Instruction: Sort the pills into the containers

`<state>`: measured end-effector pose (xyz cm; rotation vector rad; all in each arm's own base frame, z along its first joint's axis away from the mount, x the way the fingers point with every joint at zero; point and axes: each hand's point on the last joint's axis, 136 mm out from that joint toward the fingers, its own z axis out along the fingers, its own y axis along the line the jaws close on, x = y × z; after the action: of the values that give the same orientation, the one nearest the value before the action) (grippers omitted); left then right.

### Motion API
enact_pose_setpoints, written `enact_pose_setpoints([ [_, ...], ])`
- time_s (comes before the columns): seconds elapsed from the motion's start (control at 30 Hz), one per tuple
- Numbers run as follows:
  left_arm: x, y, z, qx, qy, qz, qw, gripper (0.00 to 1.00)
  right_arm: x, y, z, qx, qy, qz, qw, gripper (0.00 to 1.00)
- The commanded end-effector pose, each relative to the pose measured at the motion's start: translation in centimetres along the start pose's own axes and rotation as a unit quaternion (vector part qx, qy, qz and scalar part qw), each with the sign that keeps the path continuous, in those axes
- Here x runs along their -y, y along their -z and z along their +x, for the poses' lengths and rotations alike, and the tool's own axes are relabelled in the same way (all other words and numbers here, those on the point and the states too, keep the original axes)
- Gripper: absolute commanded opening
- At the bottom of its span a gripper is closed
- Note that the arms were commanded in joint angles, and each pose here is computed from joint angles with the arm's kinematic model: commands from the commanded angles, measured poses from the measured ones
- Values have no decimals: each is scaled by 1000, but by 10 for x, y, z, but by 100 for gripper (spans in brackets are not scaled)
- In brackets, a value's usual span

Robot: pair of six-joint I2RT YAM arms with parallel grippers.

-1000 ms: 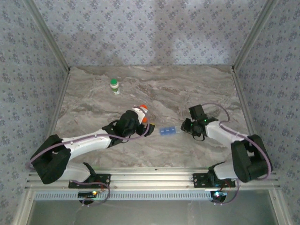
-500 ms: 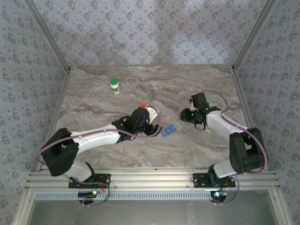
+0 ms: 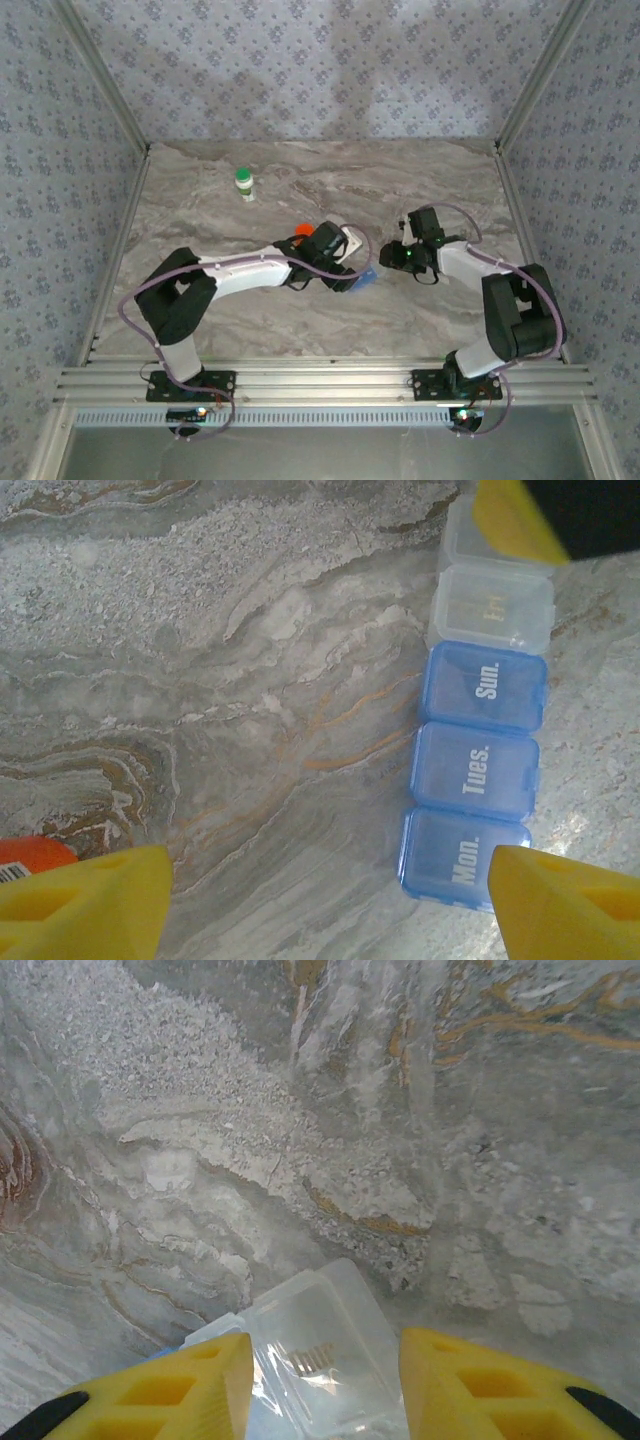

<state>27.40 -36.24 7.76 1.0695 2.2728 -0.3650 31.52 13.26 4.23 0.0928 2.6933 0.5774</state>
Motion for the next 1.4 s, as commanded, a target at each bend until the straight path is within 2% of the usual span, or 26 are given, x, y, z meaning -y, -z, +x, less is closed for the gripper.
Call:
enact_pose_setpoints([
  [0.0, 7, -1, -1, -17, -5, 7, 1000, 81, -5, -6, 7, -9, 1, -12, 1000, 43],
  [0.37, 15, -11, 15, -67, -33, 16, 997, 81, 8, -19, 21, -18, -6, 5, 1000, 36],
  [0.47, 16, -12, 18, -77, -46, 22, 996, 78, 9, -21, 22, -18, -6, 6, 1000, 34],
  [0.7, 20, -19, 27, -113, -67, 36, 991, 77, 9, -21, 21, -14, 0, 10, 1000, 33],
  [0.97, 20, -23, 30, -122, -69, 34, 990, 75, 9, -24, 23, -17, 10, 20, 1000, 33],
  [1.37, 36, -14, 25, -113, -63, 80, 988, 74, 10, -25, 24, -17, 21, 32, 999, 32],
])
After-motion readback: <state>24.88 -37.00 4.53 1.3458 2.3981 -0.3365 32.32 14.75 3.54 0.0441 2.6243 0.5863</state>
